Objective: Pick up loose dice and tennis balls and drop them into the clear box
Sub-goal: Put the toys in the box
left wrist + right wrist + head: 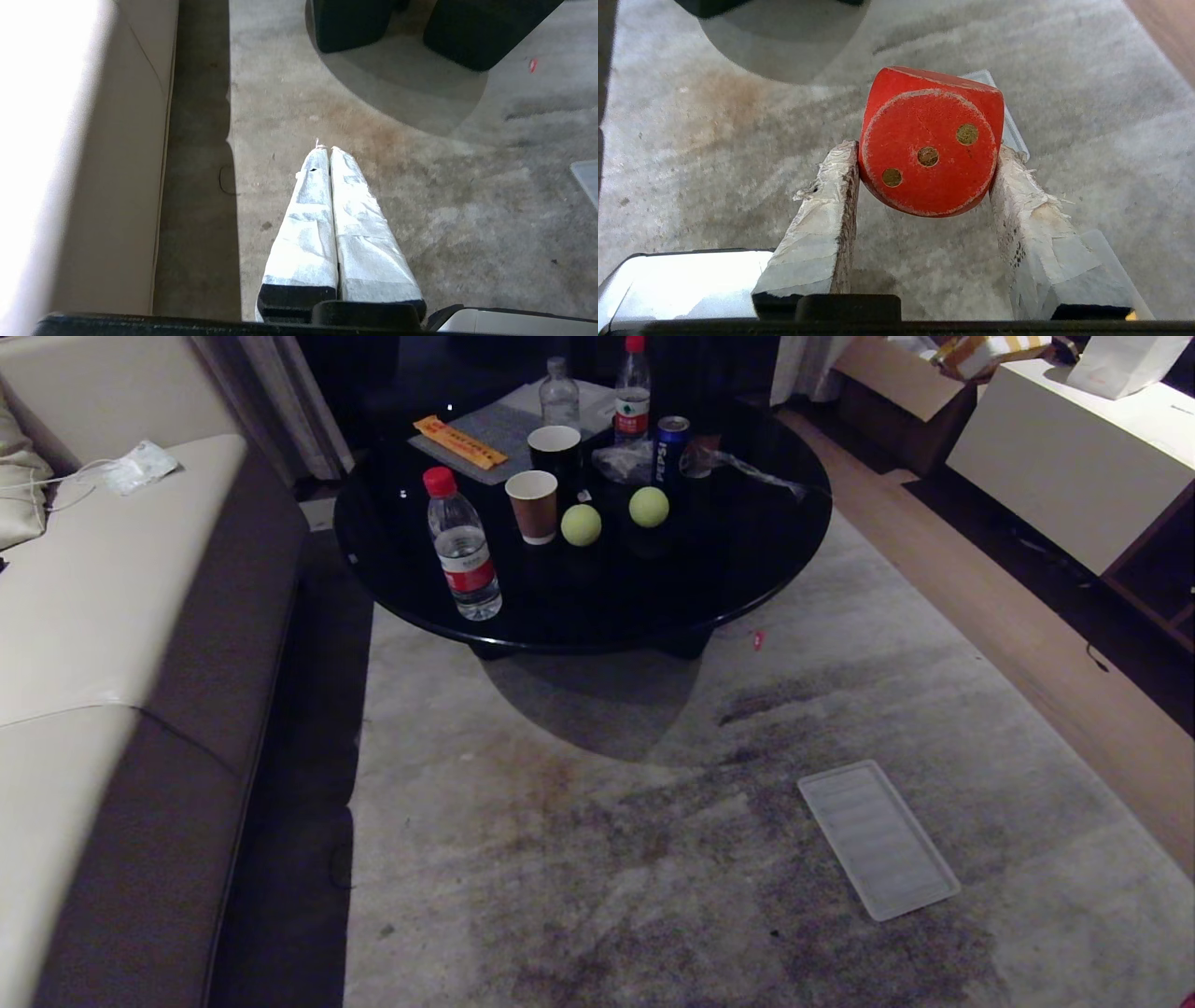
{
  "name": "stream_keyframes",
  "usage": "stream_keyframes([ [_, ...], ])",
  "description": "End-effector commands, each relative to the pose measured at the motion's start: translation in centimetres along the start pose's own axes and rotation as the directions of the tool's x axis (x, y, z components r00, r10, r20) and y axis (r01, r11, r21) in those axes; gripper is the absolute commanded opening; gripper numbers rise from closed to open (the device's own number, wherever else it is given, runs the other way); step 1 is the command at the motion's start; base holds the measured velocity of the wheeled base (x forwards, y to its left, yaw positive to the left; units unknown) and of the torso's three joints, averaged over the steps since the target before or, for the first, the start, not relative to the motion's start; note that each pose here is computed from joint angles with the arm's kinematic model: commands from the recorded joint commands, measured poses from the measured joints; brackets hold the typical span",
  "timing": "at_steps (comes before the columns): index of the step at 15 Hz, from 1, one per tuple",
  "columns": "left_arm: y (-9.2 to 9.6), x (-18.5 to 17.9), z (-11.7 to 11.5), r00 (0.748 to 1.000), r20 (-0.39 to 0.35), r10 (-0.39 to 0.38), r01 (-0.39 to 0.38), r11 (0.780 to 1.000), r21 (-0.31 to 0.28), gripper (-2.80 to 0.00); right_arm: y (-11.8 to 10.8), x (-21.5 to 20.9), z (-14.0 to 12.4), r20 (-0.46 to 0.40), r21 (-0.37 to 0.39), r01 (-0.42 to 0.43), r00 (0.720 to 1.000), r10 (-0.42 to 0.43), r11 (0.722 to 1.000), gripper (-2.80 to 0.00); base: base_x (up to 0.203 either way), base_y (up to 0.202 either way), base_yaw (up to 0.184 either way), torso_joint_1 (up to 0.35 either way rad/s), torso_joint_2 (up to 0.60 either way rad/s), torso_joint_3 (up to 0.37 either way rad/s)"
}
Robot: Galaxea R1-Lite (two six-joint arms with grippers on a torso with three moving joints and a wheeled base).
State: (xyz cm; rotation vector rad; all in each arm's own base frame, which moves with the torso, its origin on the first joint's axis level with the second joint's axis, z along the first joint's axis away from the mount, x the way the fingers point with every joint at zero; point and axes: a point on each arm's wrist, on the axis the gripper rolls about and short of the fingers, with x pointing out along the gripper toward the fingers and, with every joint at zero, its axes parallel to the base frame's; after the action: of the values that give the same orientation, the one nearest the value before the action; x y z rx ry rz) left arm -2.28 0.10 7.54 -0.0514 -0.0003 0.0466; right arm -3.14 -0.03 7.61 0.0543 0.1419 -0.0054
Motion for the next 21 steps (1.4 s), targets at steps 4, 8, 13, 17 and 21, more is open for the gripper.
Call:
stream_keyframes([
  [4,0.00,0.02,-0.05,1.000,-0.004,0.001,-0.001,1.000,-0.001,-2.80,0.00,0.01,0.00,-0.002,0.000,0.000,1.000,0.000,1.000,-2.80,0.000,0.000,0.000,0.005,0.00,0.199],
  [8,0.00,0.02,-0.04,1.000,-0.003,0.001,-0.001,1.000,-0.001,-2.80,0.00,0.01,0.02,-0.004,0.000,0.000,1.000,0.000,1.000,-2.80,0.000,0.000,0.000,0.001,0.00,0.205],
  [13,0.00,0.02,-0.04,1.000,-0.004,0.001,-0.001,1.000,-0.001,-2.80,0.00,0.01,0.01,-0.004,0.002,0.000,1.000,0.000,1.000,-2.80,0.000,0.000,0.000,0.002,0.00,0.198],
  [17,-0.01,0.02,-0.05,1.000,-0.004,-0.003,0.003,1.000,0.013,-2.80,0.00,0.00,0.03,-0.001,0.000,0.000,1.000,0.000,1.000,-2.80,0.000,0.000,0.000,0.002,0.00,0.200],
  [21,-0.01,0.02,-0.05,1.000,-0.004,-0.007,0.007,1.000,0.024,-2.80,0.00,0.01,-0.02,-0.003,0.000,0.000,1.000,0.000,1.000,-2.80,0.000,0.000,0.000,0.003,0.00,0.199],
])
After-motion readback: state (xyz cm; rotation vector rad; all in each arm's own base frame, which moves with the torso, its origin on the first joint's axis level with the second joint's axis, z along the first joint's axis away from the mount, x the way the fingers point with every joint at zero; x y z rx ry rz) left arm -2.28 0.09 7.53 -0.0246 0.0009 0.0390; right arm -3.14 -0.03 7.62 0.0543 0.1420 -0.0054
